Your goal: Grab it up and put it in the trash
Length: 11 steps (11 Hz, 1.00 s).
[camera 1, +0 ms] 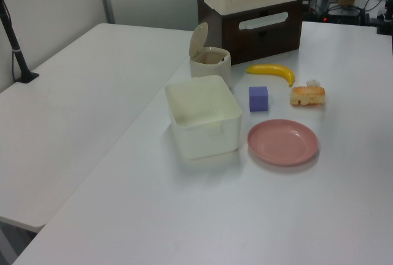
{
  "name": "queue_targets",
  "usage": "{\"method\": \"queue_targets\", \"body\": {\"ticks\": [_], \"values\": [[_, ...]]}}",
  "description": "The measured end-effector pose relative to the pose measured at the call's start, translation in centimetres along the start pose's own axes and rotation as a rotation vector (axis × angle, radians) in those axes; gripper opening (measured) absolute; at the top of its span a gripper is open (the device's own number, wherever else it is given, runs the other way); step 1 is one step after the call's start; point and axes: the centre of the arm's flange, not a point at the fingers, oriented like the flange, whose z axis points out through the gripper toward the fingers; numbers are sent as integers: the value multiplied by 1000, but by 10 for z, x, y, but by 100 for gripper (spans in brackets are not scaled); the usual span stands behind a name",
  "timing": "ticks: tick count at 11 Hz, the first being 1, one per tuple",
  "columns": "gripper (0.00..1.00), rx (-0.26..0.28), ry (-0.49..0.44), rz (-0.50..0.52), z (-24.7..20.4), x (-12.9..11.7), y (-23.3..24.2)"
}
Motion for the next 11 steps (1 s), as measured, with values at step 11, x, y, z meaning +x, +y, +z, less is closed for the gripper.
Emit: {"method": "queue_targets", "body": {"ticks": [11], "values": [[100, -15, -140, -8, 60, -9, 12]]}}
